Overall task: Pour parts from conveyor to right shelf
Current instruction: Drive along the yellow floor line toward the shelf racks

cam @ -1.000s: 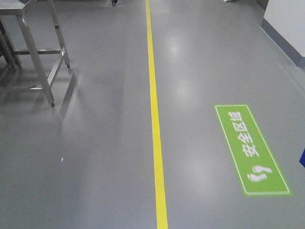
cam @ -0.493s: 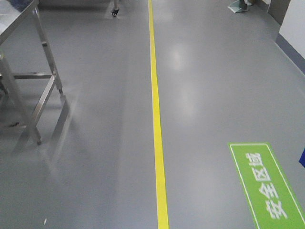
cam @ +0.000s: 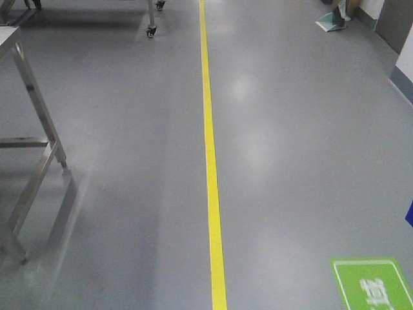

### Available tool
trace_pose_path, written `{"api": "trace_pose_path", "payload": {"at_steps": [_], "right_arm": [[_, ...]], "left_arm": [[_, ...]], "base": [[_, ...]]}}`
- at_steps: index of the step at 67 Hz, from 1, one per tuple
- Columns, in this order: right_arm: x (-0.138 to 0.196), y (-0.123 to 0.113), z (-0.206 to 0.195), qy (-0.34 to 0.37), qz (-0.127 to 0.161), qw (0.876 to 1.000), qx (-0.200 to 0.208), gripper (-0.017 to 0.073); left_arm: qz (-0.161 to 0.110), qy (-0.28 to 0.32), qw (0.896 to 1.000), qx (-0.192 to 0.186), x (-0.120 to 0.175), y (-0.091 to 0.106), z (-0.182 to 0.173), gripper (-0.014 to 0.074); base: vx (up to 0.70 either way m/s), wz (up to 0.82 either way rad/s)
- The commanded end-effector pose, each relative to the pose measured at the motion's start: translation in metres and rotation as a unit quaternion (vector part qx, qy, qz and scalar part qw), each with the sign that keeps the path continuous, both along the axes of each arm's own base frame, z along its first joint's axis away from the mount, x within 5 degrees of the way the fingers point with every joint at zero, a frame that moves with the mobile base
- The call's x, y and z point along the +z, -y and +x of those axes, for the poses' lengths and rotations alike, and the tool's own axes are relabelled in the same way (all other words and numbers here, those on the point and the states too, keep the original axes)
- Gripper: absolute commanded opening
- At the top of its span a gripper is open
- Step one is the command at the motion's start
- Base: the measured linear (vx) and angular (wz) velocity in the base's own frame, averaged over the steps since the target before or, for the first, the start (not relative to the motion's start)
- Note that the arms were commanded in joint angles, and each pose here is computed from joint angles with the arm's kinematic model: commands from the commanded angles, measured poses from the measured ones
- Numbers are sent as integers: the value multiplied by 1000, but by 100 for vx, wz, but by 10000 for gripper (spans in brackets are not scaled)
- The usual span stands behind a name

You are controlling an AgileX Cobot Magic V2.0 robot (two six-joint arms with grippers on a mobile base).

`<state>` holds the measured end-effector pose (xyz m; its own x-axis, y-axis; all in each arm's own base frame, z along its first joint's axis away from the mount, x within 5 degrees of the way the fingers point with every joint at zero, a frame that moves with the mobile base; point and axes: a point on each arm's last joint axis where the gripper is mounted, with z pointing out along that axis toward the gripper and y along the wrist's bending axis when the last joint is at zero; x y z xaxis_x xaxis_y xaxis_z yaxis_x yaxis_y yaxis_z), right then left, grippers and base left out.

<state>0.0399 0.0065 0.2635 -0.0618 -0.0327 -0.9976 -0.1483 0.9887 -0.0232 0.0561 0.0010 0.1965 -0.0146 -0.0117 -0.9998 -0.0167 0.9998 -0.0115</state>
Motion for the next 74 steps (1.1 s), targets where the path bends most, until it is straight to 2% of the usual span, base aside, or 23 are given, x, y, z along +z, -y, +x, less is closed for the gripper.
{"api": "trace_pose_path", "payload": {"at_steps": [1, 42, 74], "right_arm": [[15, 0, -1, 48, -1, 999, -1, -9], [15, 0, -1, 48, -1, 999, -1, -9], [15, 0, -1, 48, -1, 999, -1, -9]], "left_arm": [[-6, 51, 999, 0, 16, 0, -2, -6], [-6, 51, 999, 0, 16, 0, -2, -6], [-6, 51, 999, 0, 16, 0, -2, -6]], "base": [[82, 3], [83, 8], [82, -9]]}}
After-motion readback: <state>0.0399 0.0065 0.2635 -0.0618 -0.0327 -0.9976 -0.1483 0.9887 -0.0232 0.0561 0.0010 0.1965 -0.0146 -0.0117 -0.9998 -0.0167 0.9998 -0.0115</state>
